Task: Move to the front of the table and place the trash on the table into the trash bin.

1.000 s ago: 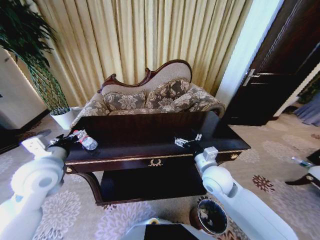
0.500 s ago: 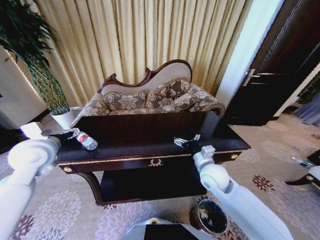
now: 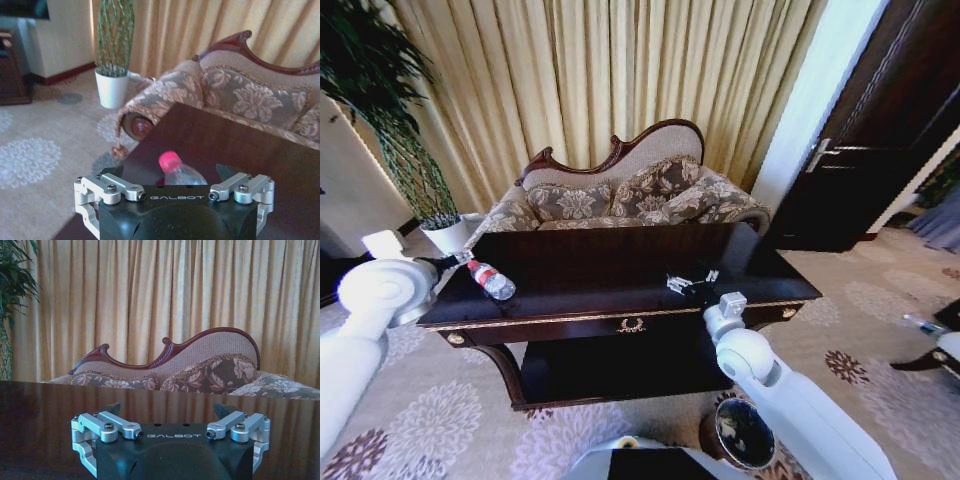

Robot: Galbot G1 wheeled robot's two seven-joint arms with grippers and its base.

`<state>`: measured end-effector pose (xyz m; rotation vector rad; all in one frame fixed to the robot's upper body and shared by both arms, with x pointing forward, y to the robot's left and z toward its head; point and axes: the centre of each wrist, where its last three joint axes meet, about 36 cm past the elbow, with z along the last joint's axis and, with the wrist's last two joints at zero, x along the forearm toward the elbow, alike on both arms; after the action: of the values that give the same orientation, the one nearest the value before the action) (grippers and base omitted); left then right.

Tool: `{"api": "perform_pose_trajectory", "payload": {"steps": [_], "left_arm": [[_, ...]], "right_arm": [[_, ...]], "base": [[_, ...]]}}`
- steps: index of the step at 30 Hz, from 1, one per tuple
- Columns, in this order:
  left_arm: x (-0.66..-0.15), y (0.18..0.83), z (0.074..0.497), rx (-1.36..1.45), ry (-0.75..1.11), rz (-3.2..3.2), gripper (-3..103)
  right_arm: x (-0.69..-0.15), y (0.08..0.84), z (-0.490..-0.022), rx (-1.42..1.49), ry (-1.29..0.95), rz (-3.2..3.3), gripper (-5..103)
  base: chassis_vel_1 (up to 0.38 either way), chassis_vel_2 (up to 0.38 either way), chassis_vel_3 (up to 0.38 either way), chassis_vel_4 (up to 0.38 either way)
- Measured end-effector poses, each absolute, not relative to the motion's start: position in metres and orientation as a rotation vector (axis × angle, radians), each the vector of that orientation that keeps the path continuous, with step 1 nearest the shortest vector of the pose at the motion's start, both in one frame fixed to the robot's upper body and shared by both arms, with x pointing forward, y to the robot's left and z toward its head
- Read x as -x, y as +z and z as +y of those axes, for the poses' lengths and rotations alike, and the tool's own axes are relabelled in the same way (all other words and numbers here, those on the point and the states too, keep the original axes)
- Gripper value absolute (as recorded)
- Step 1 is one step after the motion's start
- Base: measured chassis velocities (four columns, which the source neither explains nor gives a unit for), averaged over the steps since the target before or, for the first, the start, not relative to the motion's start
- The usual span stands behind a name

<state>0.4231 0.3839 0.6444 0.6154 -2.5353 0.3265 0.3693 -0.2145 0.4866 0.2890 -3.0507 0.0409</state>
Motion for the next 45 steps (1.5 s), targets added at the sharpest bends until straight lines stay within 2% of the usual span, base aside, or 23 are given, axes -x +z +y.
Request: {"api": "perform_pose_trajectory", "payload": {"steps": [19,34,36,37,39,40,42,43,45], "left_arm": [[-0.44,0.611,0.36,-0.517,0.361,-2.464,100],[-0.442,0.601,0.356,-0.486,0.403,-2.439,102],[-0.441,0.6,0.356,-0.476,0.432,-2.425,93],[-0.441,0.6,0.356,-0.476,0.432,-2.425,93],[-0.439,0.602,0.355,-0.464,0.458,-2.414,82],[-0.439,0.602,0.355,-0.464,0.458,-2.414,82],[-0.437,0.605,0.354,-0.448,0.486,-2.404,72],[-0.437,0.605,0.354,-0.448,0.486,-2.404,72],[-0.435,0.607,0.356,-0.448,0.503,-2.4,61]], "right_arm": [[-0.369,0.489,-0.214,-0.295,0.02,-3.057,100],[-0.37,0.491,-0.215,-0.3,-0.029,-3.061,100],[-0.371,0.493,-0.215,-0.304,-0.028,-3.064,100],[-0.371,0.493,-0.215,-0.304,-0.028,-3.064,100],[-0.374,0.496,-0.217,-0.304,-0.042,-3.066,100],[-0.374,0.496,-0.217,-0.304,-0.042,-3.066,100],[-0.378,0.501,-0.218,-0.293,-0.059,-3.065,100],[-0.378,0.501,-0.218,-0.293,-0.059,-3.065,100],[-0.381,0.504,-0.219,-0.279,-0.065,-3.068,100]], "base": [[0.0,0.0,0.0,0.0],[0.0,0.0,0.0,0.0],[0.0,0.0,0.0,0.0],[0.0,0.0,0.0,0.0],[0.0,0.0,0.0,0.0],[0.0,0.0,0.0,0.0],[0.0,0.0,0.0,0.0],[0.0,0.0,0.0,0.0],[0.0,0.0,0.0,0.0]]}}
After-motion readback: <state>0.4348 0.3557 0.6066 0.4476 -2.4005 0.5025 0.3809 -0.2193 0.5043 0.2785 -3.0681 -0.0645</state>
